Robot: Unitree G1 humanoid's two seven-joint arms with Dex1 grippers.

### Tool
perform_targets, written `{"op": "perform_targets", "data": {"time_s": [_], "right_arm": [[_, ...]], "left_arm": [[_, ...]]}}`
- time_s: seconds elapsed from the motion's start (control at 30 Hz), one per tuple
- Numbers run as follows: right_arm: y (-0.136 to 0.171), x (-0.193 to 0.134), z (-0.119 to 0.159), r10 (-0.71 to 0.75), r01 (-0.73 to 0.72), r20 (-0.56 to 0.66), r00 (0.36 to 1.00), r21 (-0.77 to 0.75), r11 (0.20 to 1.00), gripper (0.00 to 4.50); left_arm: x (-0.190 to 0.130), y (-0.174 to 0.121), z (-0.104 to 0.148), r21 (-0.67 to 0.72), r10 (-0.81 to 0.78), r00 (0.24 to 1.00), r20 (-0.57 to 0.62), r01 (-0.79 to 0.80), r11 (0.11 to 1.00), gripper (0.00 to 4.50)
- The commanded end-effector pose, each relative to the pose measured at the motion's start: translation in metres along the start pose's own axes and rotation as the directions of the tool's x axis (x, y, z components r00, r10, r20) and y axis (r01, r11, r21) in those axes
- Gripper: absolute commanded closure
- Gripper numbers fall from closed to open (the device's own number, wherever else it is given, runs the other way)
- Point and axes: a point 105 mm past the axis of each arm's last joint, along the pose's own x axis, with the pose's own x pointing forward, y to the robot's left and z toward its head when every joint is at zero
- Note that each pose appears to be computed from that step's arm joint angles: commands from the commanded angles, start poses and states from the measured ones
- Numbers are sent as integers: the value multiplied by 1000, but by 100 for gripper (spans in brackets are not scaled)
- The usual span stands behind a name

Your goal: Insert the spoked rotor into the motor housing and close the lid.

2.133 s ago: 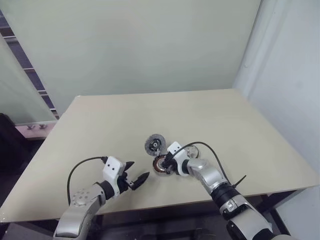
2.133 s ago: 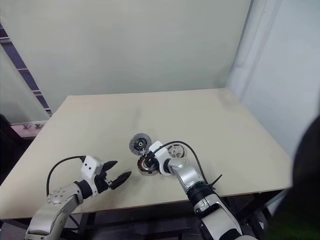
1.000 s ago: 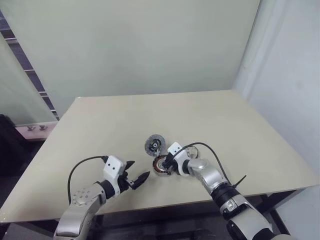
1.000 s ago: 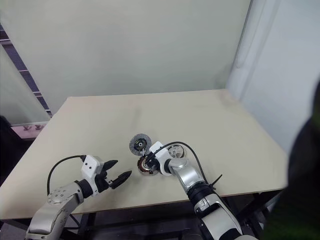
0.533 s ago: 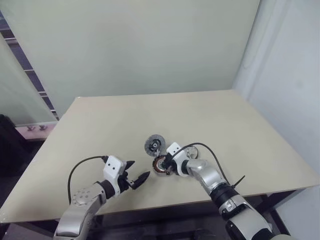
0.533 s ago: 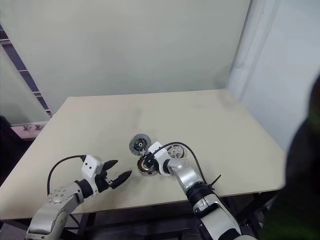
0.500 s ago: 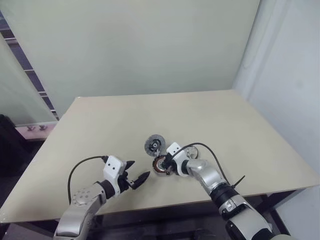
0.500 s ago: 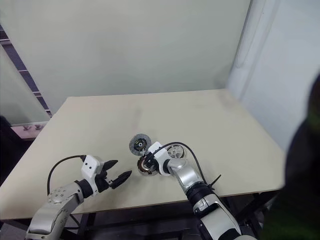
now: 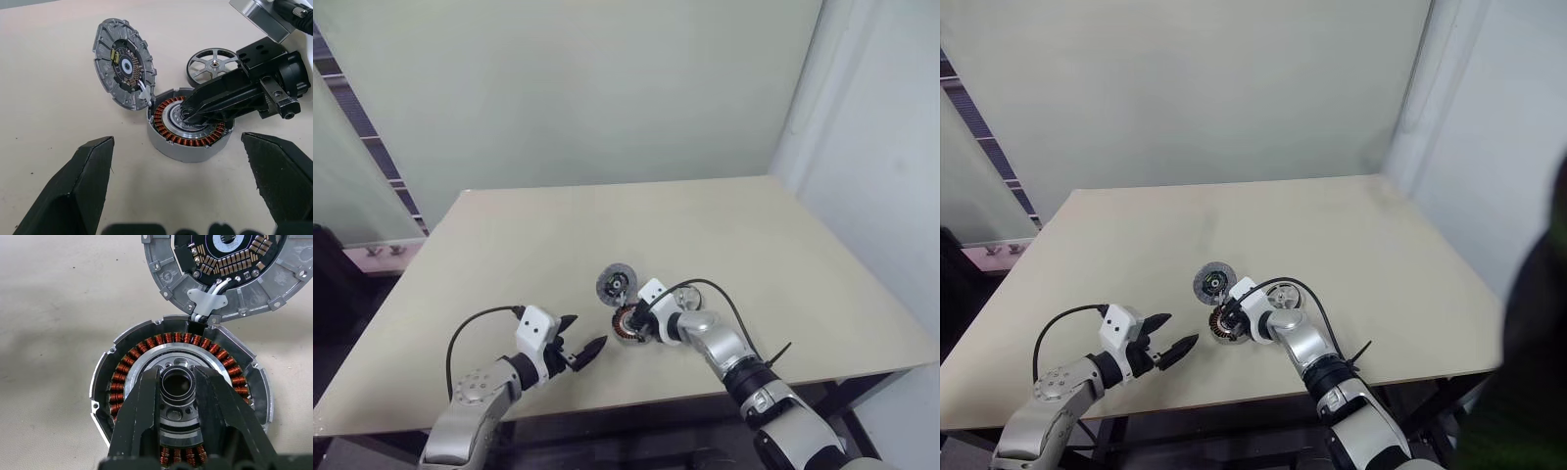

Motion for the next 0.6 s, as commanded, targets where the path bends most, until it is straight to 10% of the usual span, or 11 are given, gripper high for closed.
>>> {"op": "perform_targets", "data": {"time_s": [0.03,0.43,0.6], "right_arm": [[-4,-2,5,-10,10,3,1000,-20,1000,378],[-5,-3,3,-7,7,-7,1000,-22,1000,378],[-1,-4,4,13,-13,-3,1000,-20,1000,215]], "left_arm": [[0,-2,14,41,-8,999,45,6,999,0],[3,-2,15,42,-15,999,48,13,999,0],[3,-2,14,42,-15,999,48,13,999,0]]}}
